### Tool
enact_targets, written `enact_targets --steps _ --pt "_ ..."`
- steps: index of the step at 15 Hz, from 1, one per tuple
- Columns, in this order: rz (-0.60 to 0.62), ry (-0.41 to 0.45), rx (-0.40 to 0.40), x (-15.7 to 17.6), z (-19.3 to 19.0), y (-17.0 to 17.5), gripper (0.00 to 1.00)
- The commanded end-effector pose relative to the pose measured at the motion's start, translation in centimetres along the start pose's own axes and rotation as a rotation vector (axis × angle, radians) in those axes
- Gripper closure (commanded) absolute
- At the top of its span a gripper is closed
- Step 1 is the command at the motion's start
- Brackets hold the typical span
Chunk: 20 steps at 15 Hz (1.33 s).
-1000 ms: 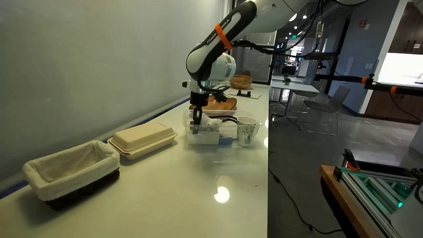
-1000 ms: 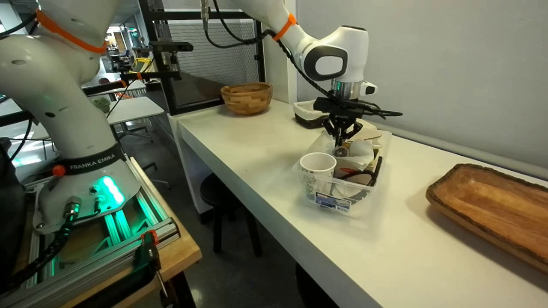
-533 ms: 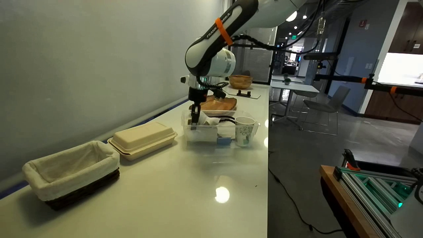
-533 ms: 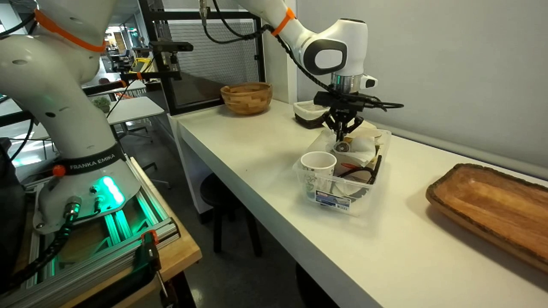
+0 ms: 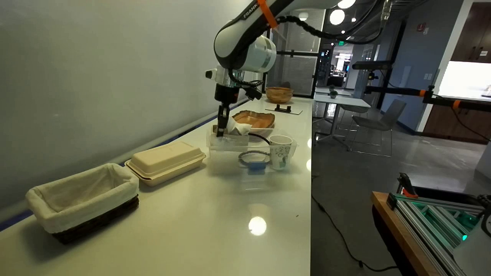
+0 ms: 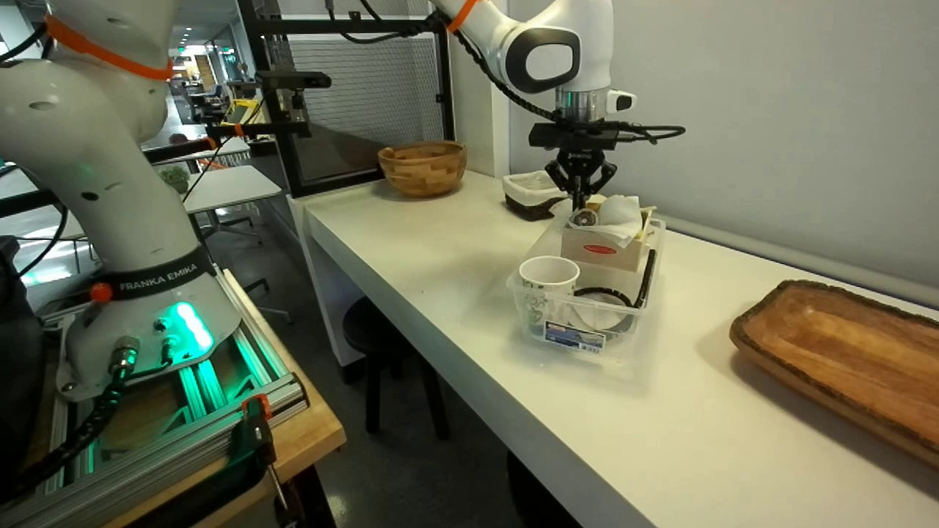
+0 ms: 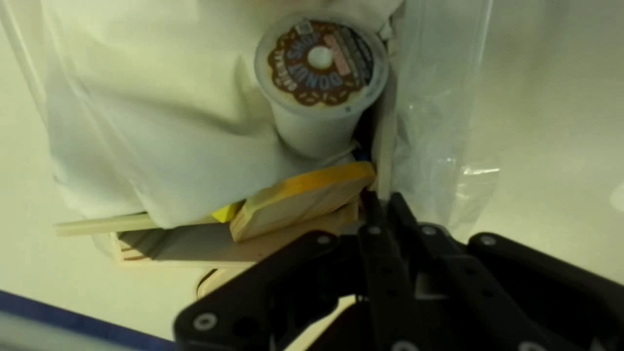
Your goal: Remove the wooden box from the lunchbox and put it on the table
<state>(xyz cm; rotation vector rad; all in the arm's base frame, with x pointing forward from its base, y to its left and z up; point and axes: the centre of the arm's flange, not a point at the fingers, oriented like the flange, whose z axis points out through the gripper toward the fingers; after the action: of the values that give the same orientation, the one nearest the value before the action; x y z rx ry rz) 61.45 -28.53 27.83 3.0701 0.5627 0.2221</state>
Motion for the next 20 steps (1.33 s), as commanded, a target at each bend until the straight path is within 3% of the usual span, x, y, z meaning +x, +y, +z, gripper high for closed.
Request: enact_targets --steps 1,4,9,14,18,19,20 --pt "-0.07 0.053 -0.097 0.4 -4.2 -2.8 0.98" --pt "-0.152 0.079 -0.13 1.6 -6.2 -5.3 0.98" --pt "-0.361 0.029 -0.082 2.0 -5.9 -12.2 0.98" --pt "-0.583 -0.016 -0.029 -0.8 -3.9 -19.1 0.98" --pt "-0.753 -0.012 -0.037 -2.6 -3.7 -21.7 0.98" --pt "-0.652 -0.038 -0.009 -0.4 -2.7 -20.3 0.98" --pt "-0.663 -0.038 -0.009 -0.7 -2.7 -20.6 0.93"
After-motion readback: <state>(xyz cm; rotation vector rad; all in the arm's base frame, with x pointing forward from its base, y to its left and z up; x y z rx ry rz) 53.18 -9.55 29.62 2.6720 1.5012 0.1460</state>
